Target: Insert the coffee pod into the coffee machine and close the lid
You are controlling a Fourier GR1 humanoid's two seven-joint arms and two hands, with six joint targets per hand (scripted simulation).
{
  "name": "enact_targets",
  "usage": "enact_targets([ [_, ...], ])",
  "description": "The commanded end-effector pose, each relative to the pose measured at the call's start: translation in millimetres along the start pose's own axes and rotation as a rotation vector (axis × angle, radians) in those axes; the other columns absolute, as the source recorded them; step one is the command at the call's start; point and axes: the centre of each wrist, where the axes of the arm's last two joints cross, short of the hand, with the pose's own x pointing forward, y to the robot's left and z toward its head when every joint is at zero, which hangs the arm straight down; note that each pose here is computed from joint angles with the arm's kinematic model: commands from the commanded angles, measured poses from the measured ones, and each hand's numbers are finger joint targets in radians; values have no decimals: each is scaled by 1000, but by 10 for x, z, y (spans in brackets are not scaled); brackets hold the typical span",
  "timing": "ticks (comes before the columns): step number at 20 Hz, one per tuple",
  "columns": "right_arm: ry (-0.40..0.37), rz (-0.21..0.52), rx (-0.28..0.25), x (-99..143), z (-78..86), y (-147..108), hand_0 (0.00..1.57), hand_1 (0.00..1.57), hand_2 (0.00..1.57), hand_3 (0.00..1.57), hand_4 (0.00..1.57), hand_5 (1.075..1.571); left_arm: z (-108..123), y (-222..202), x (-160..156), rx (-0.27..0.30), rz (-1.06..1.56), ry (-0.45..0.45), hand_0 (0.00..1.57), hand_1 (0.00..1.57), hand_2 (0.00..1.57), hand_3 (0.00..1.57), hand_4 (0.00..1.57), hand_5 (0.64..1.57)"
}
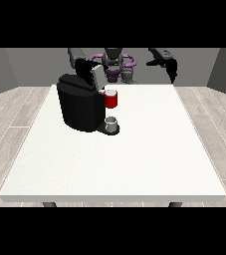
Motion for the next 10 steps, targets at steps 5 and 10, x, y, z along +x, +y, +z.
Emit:
enact_targets([
  [5,33,49,134,115,-84,478,0,0,0,0,140,1571,74,46,-210,32,12,50,0,0,0,0,139,1571],
  [10,-23,102,104,199,-187,556,0,0,0,0,125,1571,-15,19,-67,-5,15,24,0,0,0,0,0,1571],
])
